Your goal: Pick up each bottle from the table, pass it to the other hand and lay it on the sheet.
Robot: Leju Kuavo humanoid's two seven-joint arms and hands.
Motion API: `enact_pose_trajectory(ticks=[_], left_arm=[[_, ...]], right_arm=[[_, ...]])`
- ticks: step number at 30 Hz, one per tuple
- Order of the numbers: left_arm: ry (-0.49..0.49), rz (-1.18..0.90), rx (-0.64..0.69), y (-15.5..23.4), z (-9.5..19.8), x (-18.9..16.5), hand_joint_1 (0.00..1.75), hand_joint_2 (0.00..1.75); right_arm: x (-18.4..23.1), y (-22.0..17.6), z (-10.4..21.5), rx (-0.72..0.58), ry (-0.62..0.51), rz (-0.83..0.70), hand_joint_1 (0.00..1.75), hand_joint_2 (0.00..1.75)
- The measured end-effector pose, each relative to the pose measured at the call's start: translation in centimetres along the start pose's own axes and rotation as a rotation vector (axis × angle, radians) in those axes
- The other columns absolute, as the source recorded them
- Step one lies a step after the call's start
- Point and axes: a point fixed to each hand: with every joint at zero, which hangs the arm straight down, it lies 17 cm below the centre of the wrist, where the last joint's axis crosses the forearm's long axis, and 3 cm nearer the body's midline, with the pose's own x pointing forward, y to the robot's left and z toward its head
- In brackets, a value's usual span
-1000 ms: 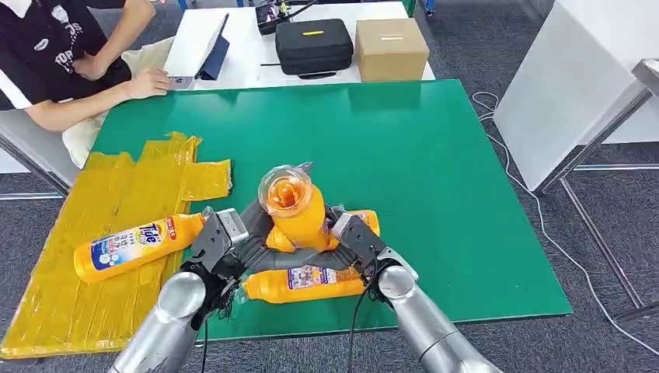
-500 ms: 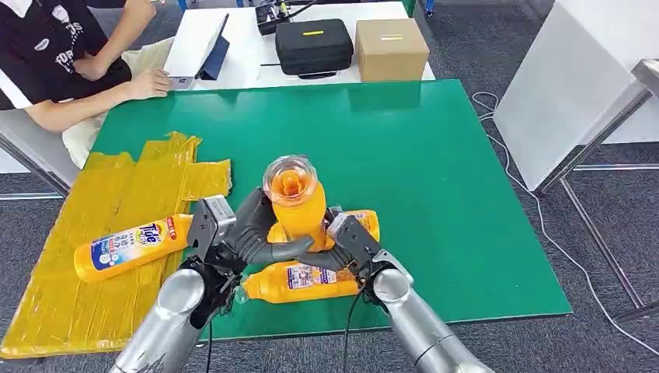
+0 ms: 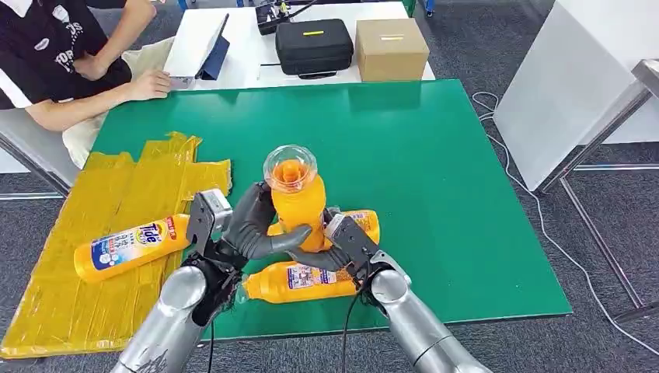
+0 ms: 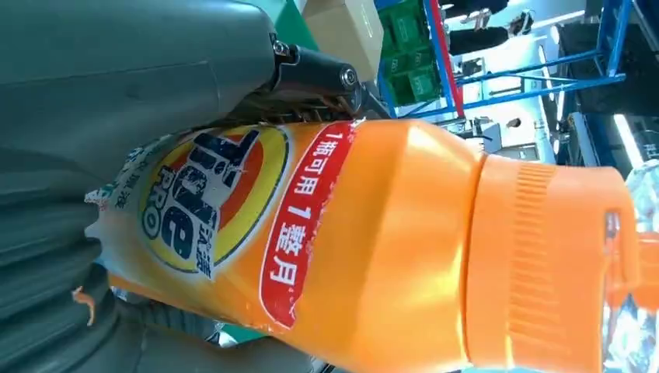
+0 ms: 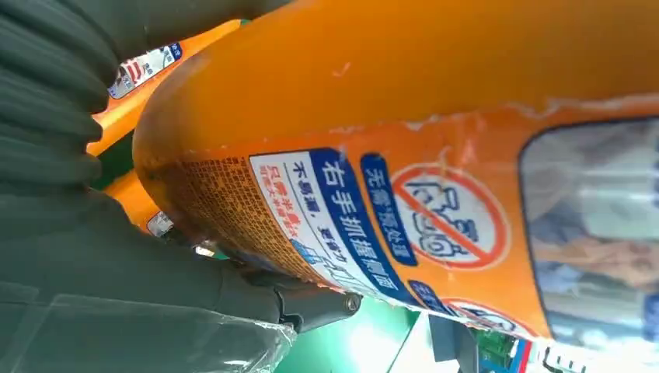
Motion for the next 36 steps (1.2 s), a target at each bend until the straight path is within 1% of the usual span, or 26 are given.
enact_pose_trajectory(ticks=[1,9,10,11,14,18,25,27,30,32,33,36], left_arm=[[0.001,0.001,0.001,0.0,0.0,0.0,1.75,1.75],[0.002,0.001,0.008,0.0,-0.1,-0.2,1.75,1.75],[0.001,-0.001,0.01,0.0,-0.1,-0.2,1.75,1.75],[-0.001,-0.003,0.013,0.1,-0.1,-0.2,1.75,1.75],[-0.013,-0.024,0.034,0.5,-0.1,0.0,1.75,1.75],[-0.04,-0.056,0.088,2.0,0.3,0.8,1.75,1.75],[-0.065,-0.069,0.117,3.2,0.6,1.8,1.75,1.75],[-0.079,-0.105,0.144,3.8,0.7,2.1,1.75,1.75],[-0.101,-0.249,0.245,6.7,1.3,3.1,1.75,1.75],[-0.084,-0.397,0.327,9.5,2.3,3.3,1.75,1.75],[-0.074,-0.504,0.381,11.4,3.0,3.4,1.75,1.75],[-0.062,-0.753,0.503,15.6,4.8,4.6,1.75,1.75]], right_arm=[[0.0,0.0,0.0,0.001,0.0,0.0,1.75,1.75],[0.1,0.1,-0.1,0.002,-0.002,-0.002,1.75,1.75],[0.1,0.1,-0.1,0.003,-0.001,-0.002,0.1,1.75],[0.1,0.1,-0.1,0.003,-0.001,-0.002,0.0,1.75],[0.1,0.0,-0.1,-0.004,-0.001,0.002,0.0,1.75],[1.2,-0.3,0.0,-0.031,-0.035,0.018,0.0,1.75],[2.5,-0.3,0.1,-0.043,-0.067,0.021,0.0,1.75],[2.7,-0.5,0.1,-0.057,-0.074,0.044,0.0,1.75],[3.7,-1.8,0.6,-0.109,-0.103,0.152,0.0,1.75],[4.7,-2.9,0.9,-0.147,-0.127,0.242,0.0,1.75],[5.5,-3.8,1.2,-0.18,-0.144,0.304,0.0,1.75],[6.4,-5.9,2.3,-0.257,-0.155,0.432,0.0,1.75]])
